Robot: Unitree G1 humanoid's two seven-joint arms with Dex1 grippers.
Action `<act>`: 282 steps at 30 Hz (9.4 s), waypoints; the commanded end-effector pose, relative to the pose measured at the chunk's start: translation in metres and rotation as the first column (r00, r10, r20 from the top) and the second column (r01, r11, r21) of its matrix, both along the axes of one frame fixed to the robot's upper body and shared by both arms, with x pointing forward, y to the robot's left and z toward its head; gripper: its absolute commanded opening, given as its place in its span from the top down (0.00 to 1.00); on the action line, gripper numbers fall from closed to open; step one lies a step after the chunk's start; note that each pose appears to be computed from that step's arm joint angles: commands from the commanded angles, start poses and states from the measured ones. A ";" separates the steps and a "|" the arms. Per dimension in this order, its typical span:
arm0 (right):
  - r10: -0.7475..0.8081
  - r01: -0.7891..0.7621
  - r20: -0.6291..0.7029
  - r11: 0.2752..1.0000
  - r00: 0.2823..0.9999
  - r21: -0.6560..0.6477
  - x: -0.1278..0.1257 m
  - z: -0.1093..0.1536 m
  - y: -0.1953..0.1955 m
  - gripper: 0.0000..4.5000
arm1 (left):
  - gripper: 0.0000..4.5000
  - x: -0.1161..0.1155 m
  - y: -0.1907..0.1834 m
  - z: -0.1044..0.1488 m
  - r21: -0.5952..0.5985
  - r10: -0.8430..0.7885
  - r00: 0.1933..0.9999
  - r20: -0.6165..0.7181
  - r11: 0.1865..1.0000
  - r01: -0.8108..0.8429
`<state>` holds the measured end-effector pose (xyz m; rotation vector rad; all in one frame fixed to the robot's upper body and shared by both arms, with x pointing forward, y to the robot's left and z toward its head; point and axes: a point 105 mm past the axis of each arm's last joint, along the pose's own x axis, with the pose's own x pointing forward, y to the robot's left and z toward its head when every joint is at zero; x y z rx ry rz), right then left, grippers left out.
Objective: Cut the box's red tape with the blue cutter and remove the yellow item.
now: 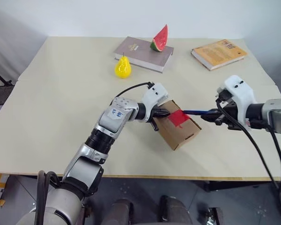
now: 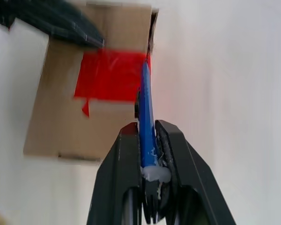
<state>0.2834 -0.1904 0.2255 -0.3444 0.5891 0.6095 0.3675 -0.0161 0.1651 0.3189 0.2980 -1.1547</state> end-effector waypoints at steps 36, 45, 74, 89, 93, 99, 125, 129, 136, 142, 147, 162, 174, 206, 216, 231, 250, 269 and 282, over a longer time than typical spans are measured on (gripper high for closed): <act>-0.006 0.007 0.011 1.000 1.000 -0.001 -0.012 0.010 -0.017 0.96 | 1.00 -0.001 0.011 -0.039 0.098 0.063 0.993 -0.098 0.994 -0.054; -0.086 0.057 0.176 0.985 0.981 0.162 -0.014 0.045 -0.049 0.96 | 1.00 -0.002 0.009 -0.040 0.100 0.056 0.993 -0.099 0.994 -0.046; -0.348 0.276 0.283 0.923 0.894 0.267 0.035 -0.018 -0.099 0.27 | 1.00 -0.033 0.053 0.013 -0.155 -0.061 0.964 -0.258 0.988 0.020; 0.085 -0.078 0.171 0.996 0.982 -0.045 0.102 -0.048 0.000 0.71 | 1.00 -0.024 0.084 -0.035 0.006 0.152 0.964 -0.217 0.988 -0.155; 0.230 -0.221 0.098 0.970 0.968 -0.097 0.101 -0.059 0.023 1.00 | 1.00 -0.010 0.069 -0.036 -0.045 0.221 0.963 -0.153 0.972 -0.230; 0.452 -0.454 -0.048 0.889 0.891 -0.060 0.065 -0.065 0.058 1.00 | 1.00 -0.013 0.059 -0.024 -0.132 0.226 0.965 -0.135 0.961 -0.244; 0.439 -0.439 -0.001 0.898 0.899 -0.022 0.054 -0.067 0.097 1.00 | 1.00 -0.032 0.119 -0.015 0.021 0.285 0.943 -0.173 0.958 -0.286; 0.328 -0.323 0.094 0.944 0.940 -0.071 0.066 -0.052 0.073 1.00 | 1.00 -0.038 0.136 -0.007 0.000 0.295 0.934 -0.202 0.953 -0.302; 0.224 -0.226 0.159 0.974 0.961 -0.006 0.060 -0.013 0.046 0.59 | 1.00 -0.045 0.125 0.034 -0.160 0.182 0.957 -0.224 0.962 -0.221; 0.264 -0.279 0.142 0.955 0.954 0.101 0.042 -0.014 0.073 0.13 | 1.00 -0.039 0.099 0.042 -0.236 0.108 0.966 -0.237 0.958 -0.165; 0.258 -0.272 0.118 0.954 0.959 0.127 0.044 -0.029 0.087 0.01 | 1.00 -0.042 0.082 0.023 -0.168 0.046 0.966 -0.255 0.982 -0.091; 0.257 -0.261 -0.043 0.954 0.965 -0.149 0.027 -0.090 0.042 0.01 | 1.00 -0.040 0.078 -0.005 -0.065 0.028 0.965 -0.259 0.997 -0.046; 0.165 -0.176 -0.105 0.978 0.981 -0.110 0.019 -0.096 0.009 0.01 | 1.00 -0.038 0.081 -0.009 -0.051 0.056 0.968 -0.245 0.996 -0.070; 0.241 0.054 -0.515 0.869 0.823 0.492 0.010 -0.151 0.111 0.01 | 1.00 -0.041 0.087 -0.016 -0.041 0.089 0.962 -0.257 0.994 -0.103; 0.178 0.113 -0.512 0.867 0.840 0.486 0.020 -0.150 0.120 0.36 | 1.00 -0.040 0.090 -0.016 -0.040 0.104 0.963 -0.248 0.992 -0.118; 0.068 0.170 -0.393 0.824 0.917 0.540 0.031 -0.108 0.104 0.99 | 1.00 -0.044 0.094 -0.020 -0.041 0.104 0.965 -0.242 0.992 -0.117; 0.143 -0.067 -0.119 0.868 0.982 0.492 0.013 -0.011 0.104 0.99 | 1.00 -0.041 0.094 0.010 -0.183 0.063 0.985 -0.162 0.979 -0.093; -0.009 0.021 -0.041 0.954 0.999 0.298 0.005 0.003 0.115 0.99 | 1.00 -0.059 0.108 0.080 -0.312 -0.074 0.993 -0.088 0.949 0.043; -0.175 0.175 -0.027 0.937 0.984 0.301 0.022 0.007 0.097 0.99 | 1.00 -0.076 0.093 0.038 -0.104 -0.186 0.968 -0.167 0.980 0.170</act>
